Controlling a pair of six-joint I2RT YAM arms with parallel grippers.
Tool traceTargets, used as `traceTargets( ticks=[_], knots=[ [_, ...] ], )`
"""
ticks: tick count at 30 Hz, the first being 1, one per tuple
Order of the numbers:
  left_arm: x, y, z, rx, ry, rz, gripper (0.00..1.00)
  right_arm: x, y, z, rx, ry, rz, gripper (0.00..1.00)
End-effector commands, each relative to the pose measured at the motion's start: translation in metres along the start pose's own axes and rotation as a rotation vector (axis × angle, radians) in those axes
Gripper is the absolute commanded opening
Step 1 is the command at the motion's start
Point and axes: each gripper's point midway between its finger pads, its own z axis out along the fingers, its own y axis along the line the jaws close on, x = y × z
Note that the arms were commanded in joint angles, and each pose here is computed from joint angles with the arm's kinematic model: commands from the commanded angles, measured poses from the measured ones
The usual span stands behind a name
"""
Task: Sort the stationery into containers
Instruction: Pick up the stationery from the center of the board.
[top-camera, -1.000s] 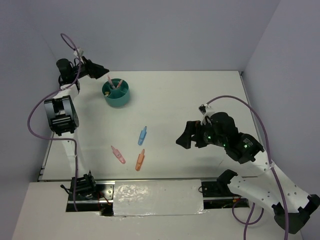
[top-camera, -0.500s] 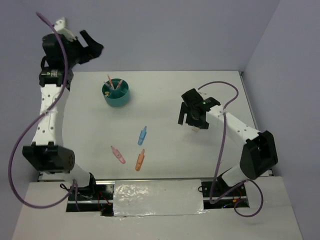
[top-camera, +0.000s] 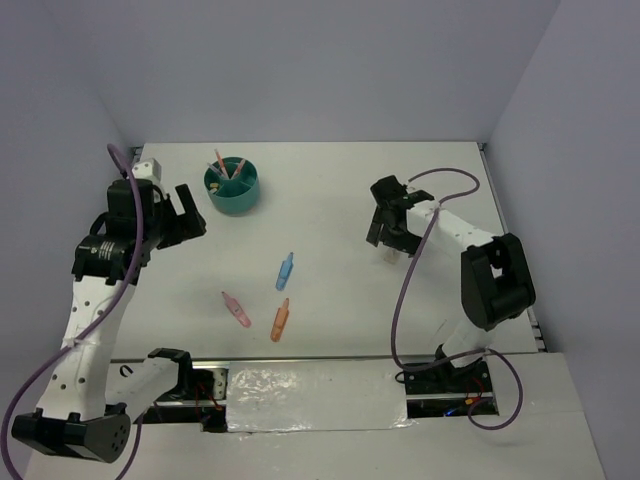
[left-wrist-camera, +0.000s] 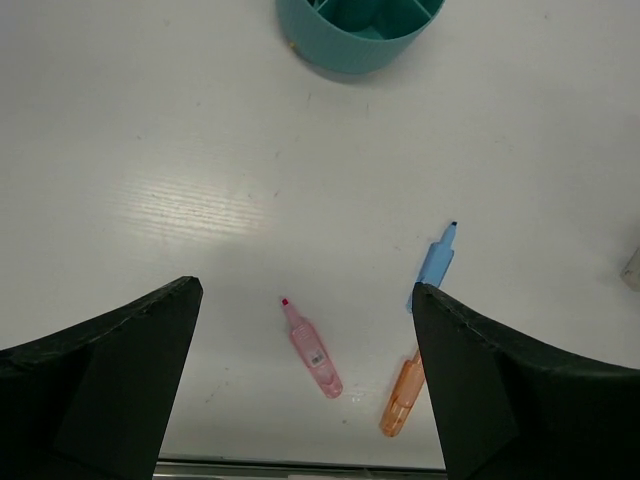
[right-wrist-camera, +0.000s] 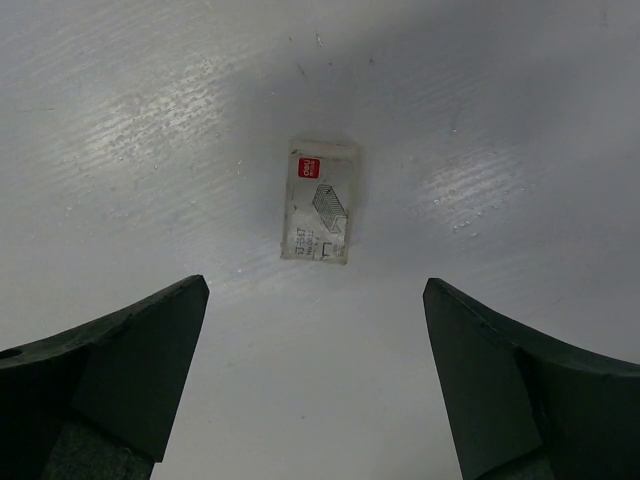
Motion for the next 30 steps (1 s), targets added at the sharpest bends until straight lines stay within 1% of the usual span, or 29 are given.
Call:
traceTargets(
  ticks=[1, 2, 4, 6, 7, 10, 15, 16, 18, 19, 21, 22, 24, 25, 27, 28, 29, 30],
  knots=[
    [0.013, 0.015, 0.002, -0.067, 0.036, 0.034, 0.99, -0.002, 0.006, 0.014, -0.007, -0.013, -0.002, 0.96],
    [0.009, 0.016, -0.004, -0.069, 0.009, 0.027, 0.99, 0.000, 0.006, 0.017, -0.006, -0.007, -0.001, 0.92],
    [0.005, 0.020, -0.008, -0.094, -0.003, 0.024, 0.99, 0.005, 0.004, 0.023, 0.001, 0.009, 0.005, 0.90],
    [0.005, 0.017, -0.007, -0.091, 0.021, 0.042, 0.99, 0.007, 0.001, 0.030, -0.007, 0.024, 0.020, 0.88],
    [0.006, 0.014, -0.007, -0.071, 0.027, 0.053, 0.99, 0.010, 0.002, 0.035, -0.020, 0.030, 0.026, 0.87],
    [0.006, 0.006, -0.007, -0.030, 0.031, 0.053, 0.99, 0.012, 0.006, 0.044, -0.067, 0.030, 0.000, 0.79],
    [0.010, -0.006, -0.001, 0.034, 0.063, 0.064, 0.99, 0.010, 0.005, 0.058, -0.039, 0.041, -0.035, 0.78],
    [0.010, -0.008, 0.000, 0.044, 0.066, 0.063, 0.99, 0.011, 0.002, 0.064, -0.028, 0.058, -0.027, 0.74],
    [0.010, -0.013, 0.002, 0.065, 0.078, 0.065, 0.99, 0.007, 0.004, 0.065, -0.044, 0.042, -0.031, 0.70],
    [0.006, -0.015, 0.001, 0.070, 0.071, 0.065, 0.99, 0.006, 0.004, 0.065, -0.050, 0.043, -0.032, 0.63],
    [0.004, -0.014, 0.002, 0.060, 0.074, 0.065, 0.99, 0.003, 0.005, 0.064, -0.046, 0.053, -0.030, 0.56],
    [0.002, -0.015, 0.002, 0.060, 0.069, 0.065, 0.99, 0.004, 0.004, 0.067, -0.041, 0.061, -0.033, 0.47],
    [0.002, -0.016, 0.003, 0.063, 0.075, 0.068, 0.99, 0.001, 0.009, 0.066, -0.071, 0.057, -0.049, 0.37],
    [0.001, -0.016, 0.003, 0.065, 0.074, 0.070, 0.99, 0.000, 0.011, 0.065, -0.085, 0.053, -0.063, 0.27],
    [0.001, -0.021, 0.004, 0.088, 0.087, 0.075, 0.99, -0.005, 0.018, 0.057, -0.134, 0.034, -0.102, 0.16],
    [0.001, -0.025, 0.004, 0.110, 0.091, 0.076, 0.99, -0.007, 0.024, 0.052, -0.163, 0.021, -0.115, 0.15],
    [0.005, -0.036, 0.004, 0.171, 0.114, 0.081, 0.99, -0.005, 0.030, 0.045, -0.215, 0.017, -0.149, 0.14],
    [0.005, -0.043, 0.003, 0.212, 0.125, 0.086, 0.99, -0.012, 0.040, 0.037, -0.272, -0.019, -0.161, 0.13]
  ],
)
